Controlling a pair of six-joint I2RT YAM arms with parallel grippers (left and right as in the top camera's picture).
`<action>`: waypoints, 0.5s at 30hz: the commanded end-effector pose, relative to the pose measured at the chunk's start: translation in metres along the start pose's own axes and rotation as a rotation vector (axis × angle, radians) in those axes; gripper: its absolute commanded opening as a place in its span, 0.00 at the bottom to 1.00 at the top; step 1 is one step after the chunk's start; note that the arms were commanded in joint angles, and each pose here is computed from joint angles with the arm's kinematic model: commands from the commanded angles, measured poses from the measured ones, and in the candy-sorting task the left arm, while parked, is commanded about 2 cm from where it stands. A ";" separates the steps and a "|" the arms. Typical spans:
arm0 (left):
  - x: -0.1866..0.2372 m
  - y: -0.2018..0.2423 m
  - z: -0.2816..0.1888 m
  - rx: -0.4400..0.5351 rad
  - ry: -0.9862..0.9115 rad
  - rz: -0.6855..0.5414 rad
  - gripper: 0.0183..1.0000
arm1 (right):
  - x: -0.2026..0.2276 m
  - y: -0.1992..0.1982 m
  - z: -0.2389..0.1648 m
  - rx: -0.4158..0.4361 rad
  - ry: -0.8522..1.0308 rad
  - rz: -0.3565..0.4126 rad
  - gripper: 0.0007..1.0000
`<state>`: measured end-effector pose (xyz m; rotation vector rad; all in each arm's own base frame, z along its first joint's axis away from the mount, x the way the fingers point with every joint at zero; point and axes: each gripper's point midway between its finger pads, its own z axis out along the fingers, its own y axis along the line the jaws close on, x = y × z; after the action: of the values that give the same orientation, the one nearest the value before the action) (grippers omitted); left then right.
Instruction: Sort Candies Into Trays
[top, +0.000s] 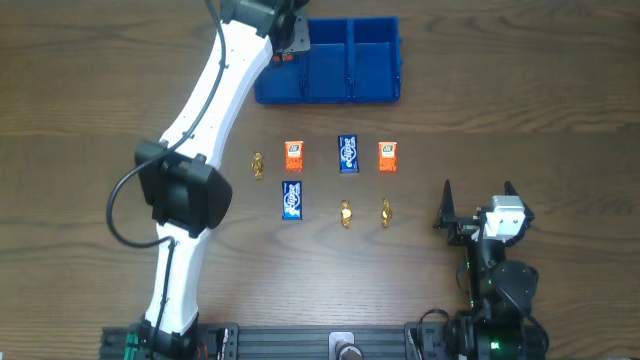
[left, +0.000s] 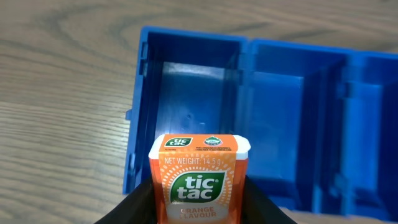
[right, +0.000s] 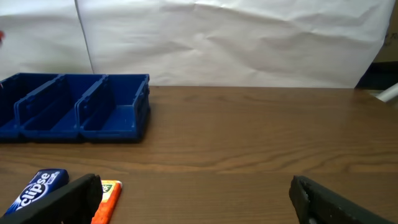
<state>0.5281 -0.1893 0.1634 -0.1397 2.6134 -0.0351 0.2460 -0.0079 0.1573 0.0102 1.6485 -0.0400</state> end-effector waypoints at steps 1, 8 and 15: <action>-0.012 0.013 0.008 0.007 -0.003 -0.034 0.32 | 0.001 0.000 0.000 0.000 0.000 -0.011 1.00; -0.004 0.014 0.023 0.006 0.029 -0.021 0.33 | 0.001 0.000 0.000 0.000 0.000 -0.011 1.00; 0.004 0.017 0.027 -0.007 0.062 0.016 0.34 | 0.001 0.000 0.000 0.000 0.000 -0.011 1.00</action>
<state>0.5372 -0.1734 0.1484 -0.1690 2.6451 -0.0470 0.2460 -0.0079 0.1573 0.0102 1.6485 -0.0400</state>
